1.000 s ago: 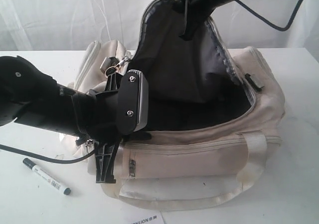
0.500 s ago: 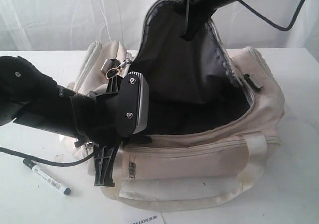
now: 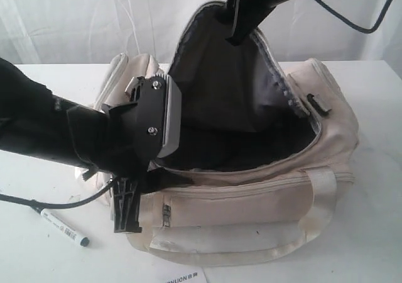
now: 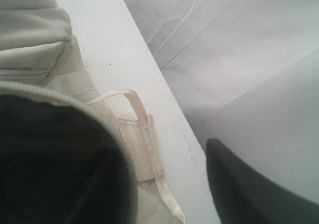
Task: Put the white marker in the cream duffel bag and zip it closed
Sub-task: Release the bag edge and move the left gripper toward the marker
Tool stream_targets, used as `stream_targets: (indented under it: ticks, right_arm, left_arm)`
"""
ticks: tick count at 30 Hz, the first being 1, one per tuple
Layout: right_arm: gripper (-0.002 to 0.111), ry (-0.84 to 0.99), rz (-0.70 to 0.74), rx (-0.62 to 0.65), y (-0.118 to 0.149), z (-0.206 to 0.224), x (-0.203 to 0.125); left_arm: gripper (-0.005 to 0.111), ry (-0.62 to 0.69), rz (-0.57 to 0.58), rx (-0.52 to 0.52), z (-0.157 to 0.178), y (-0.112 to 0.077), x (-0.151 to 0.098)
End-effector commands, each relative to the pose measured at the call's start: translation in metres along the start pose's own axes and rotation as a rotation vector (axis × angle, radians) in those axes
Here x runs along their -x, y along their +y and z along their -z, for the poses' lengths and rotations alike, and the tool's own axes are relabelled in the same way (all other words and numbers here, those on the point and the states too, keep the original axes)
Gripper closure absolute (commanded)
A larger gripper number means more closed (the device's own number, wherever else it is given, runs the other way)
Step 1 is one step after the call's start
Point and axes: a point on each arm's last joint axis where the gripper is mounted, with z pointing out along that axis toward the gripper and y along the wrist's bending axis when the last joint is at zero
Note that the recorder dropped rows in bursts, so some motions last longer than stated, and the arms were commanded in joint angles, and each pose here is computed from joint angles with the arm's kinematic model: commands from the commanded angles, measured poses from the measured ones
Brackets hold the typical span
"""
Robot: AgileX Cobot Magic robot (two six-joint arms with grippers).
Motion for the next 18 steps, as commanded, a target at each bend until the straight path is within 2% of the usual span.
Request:
stream_targets:
  ticks: [1,6,13,18]
  right_arm:
    - [0.051,-0.034,-0.058,-0.006,-0.006,0.026,0.012]
    - [0.051,-0.033,-0.078,0.049,-0.002,0.046,0.020]
    - [0.051,0.092,-0.133,0.250,0.017,0.054,0.012]
    - [0.051,0.082,-0.141,0.245,0.016,0.073,0.019]
  left_arm:
    - [0.054,-0.033,0.048,0.019,0.028,-0.005,0.012]
    - [0.054,0.009,0.055,0.008,0.050,-0.011,0.015]
    - [0.054,0.051,0.083,-0.006,0.066,-0.018,0.015]
    - [0.056,0.075,0.123,-0.011,0.075,-0.021,0.015]
